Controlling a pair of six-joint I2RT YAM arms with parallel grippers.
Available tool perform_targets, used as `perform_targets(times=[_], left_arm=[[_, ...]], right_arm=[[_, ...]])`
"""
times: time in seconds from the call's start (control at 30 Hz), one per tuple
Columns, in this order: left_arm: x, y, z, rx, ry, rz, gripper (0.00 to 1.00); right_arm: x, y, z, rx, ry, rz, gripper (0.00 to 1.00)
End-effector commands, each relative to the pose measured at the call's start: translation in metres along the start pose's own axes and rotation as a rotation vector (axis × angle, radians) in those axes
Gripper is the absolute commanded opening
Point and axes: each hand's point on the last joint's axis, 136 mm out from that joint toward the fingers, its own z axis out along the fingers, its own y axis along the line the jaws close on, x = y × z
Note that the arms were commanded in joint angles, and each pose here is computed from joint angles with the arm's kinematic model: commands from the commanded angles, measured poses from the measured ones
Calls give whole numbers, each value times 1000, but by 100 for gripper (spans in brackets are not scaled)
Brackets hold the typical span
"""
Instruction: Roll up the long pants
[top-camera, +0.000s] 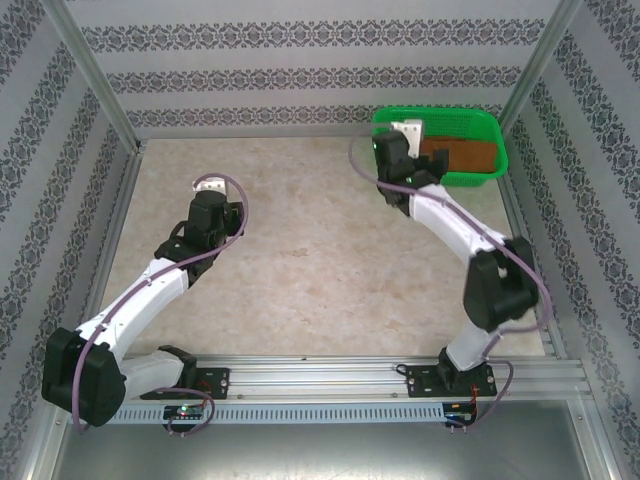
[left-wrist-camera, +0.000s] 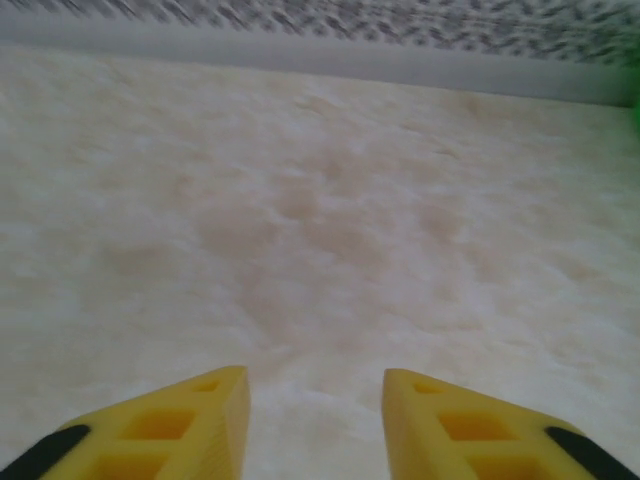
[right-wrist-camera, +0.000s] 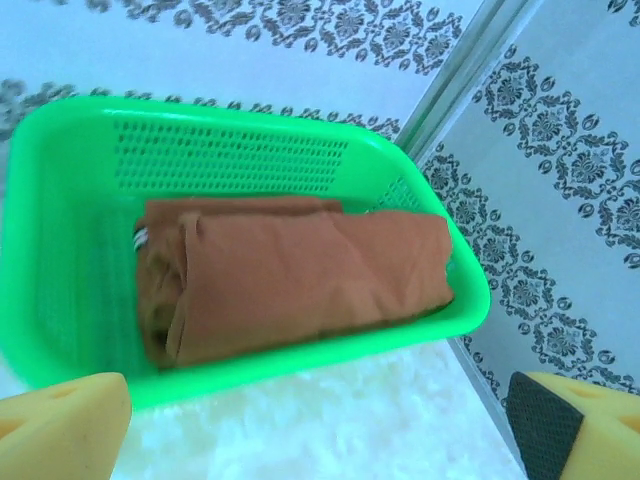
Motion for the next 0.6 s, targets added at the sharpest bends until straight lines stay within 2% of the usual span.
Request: perform_targets(times=[0.0,0.07,0.17,0.27,0.3,0.33,0.4,0.43,0.5,0.53,0.57], left_arm=[[-6,52,-8,-259,-77,141,45],[-9,69,-11,-307,-167,126,45],[2,82,-4,-321,-287,159,55],[26,110,22,-378,-238,99,57],[36,112,33,-351,-230,76,66],[43,115,42,-338,-233,31,71],[54,108,59,-292,-186,64,85],[64,105,66,-275,-180,67,97],[68,103,68,-260,-239,82,100],[74,100,65,-238,-201,79,100],[69,101,58,-236,-257,70,100]], right_arm=[[46,29,-43,-182,39,-81,98],[75,41,-60,-252,45,-141,98],[101,47,-75,-287,45,-166,98],[110,45,-77,-308,28,-149,98],[111,43,-76,-309,20,-141,98],[111,39,-76,-308,13,-128,98],[109,29,-72,-293,-1,-111,98],[108,21,-69,-274,-14,-95,98],[107,3,-61,-237,-69,-64,98],[110,-5,-55,-230,-98,-51,98],[112,-13,-52,-224,-138,-32,97]])
